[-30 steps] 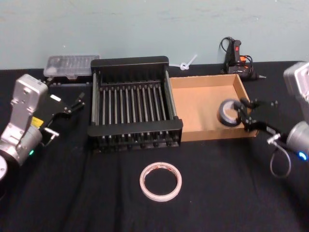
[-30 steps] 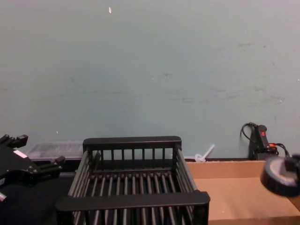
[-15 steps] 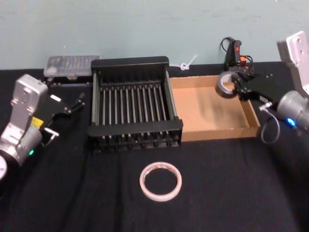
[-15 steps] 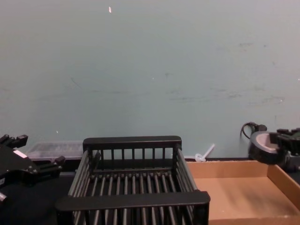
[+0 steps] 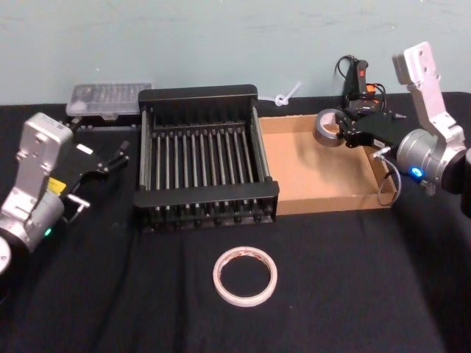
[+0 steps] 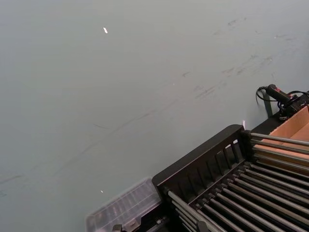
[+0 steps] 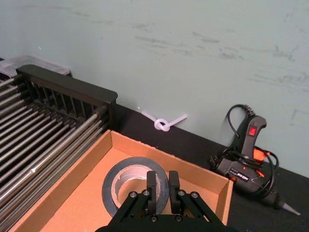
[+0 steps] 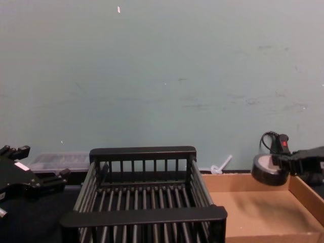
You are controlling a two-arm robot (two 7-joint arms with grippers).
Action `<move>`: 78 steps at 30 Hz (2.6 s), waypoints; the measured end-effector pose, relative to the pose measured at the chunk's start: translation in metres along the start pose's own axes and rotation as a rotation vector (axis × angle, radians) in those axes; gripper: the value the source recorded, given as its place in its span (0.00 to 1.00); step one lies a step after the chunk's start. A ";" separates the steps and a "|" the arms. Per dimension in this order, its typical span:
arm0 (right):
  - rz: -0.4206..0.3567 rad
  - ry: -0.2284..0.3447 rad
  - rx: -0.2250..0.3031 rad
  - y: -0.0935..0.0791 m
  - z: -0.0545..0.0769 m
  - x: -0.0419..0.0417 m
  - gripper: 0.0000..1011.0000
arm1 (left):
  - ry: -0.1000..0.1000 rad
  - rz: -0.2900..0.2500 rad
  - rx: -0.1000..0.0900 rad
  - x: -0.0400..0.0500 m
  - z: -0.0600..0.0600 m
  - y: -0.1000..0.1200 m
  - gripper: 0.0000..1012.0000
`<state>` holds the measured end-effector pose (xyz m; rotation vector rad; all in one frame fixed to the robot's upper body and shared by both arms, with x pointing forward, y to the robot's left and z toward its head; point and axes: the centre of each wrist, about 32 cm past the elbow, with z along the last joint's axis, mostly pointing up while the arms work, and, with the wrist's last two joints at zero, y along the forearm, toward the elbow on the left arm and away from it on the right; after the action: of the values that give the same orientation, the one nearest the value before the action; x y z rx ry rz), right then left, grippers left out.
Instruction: Pick up the white tape and place it into the black box , Pick up the silver tape and place it into the brown box.
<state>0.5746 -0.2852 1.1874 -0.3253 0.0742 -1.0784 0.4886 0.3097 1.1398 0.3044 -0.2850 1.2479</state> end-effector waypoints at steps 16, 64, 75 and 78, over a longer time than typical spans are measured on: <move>0.003 -0.007 -0.002 0.004 -0.001 -0.0014 0.18 | 0.000 0.000 0.000 0.0000 0.000 0.000 0.99; 0.016 -0.004 0.025 -0.006 0.001 -0.0018 0.99 | 0.000 0.000 0.000 0.0000 0.000 0.000 0.99; 0.060 -0.025 0.078 -0.042 0.001 -0.0089 0.99 | 0.000 0.000 0.000 0.0000 0.000 0.000 0.99; 0.078 -0.030 0.085 -0.055 -0.002 -0.0129 0.99 | 0.000 0.000 0.000 0.0000 0.000 0.000 0.99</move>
<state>0.5213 -0.2980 1.2003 -0.2597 0.0146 -0.9961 0.4886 0.3096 1.1398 0.3045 -0.2851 1.2479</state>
